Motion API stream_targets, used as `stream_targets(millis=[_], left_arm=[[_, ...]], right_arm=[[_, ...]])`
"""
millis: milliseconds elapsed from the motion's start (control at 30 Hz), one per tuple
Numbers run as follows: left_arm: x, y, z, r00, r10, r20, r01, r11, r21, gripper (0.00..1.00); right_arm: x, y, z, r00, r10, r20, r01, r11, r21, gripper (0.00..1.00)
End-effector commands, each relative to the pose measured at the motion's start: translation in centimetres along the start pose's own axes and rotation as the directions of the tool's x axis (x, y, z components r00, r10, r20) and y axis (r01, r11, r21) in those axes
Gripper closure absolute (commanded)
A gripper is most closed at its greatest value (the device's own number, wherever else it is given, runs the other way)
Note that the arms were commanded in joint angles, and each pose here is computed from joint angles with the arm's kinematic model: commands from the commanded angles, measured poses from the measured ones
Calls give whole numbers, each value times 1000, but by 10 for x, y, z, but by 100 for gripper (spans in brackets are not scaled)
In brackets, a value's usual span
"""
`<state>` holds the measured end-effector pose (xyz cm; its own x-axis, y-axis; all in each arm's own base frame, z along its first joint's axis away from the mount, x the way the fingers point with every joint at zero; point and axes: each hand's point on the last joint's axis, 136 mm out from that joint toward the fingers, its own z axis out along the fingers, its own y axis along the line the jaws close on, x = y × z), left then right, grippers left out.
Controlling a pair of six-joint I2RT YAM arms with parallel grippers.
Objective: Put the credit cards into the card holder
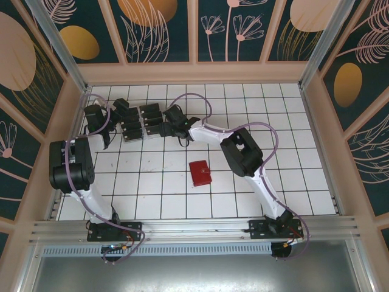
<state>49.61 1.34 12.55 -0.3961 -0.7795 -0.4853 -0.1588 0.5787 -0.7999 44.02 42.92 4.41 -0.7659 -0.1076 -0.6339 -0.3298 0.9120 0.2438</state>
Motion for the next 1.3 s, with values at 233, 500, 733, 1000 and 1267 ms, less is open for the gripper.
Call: stream_targets(millis=[233,500,733,1000,1267], left_arm=[[27,-19,17,998,11,-69,-6,998,68,1],[45,-44,33,995,25,-100,-14,995,104,1],[60,-72,50,992,36,-119,-20,990,137,1],[91,-108,72,985,71,-157,-45,985,166,1],[136,-151,104,973,102,-206,-58,977,206,1]], right_arm=[[-5,-60,-13,997,79,13,-80,988,129,27],[-4,-92,-23,990,135,33,-138,976,166,27],[-3,-124,-35,979,193,58,-201,960,196,27],[4,-164,-52,965,248,84,-261,936,234,27],[20,-209,-79,947,301,109,-320,903,287,27]])
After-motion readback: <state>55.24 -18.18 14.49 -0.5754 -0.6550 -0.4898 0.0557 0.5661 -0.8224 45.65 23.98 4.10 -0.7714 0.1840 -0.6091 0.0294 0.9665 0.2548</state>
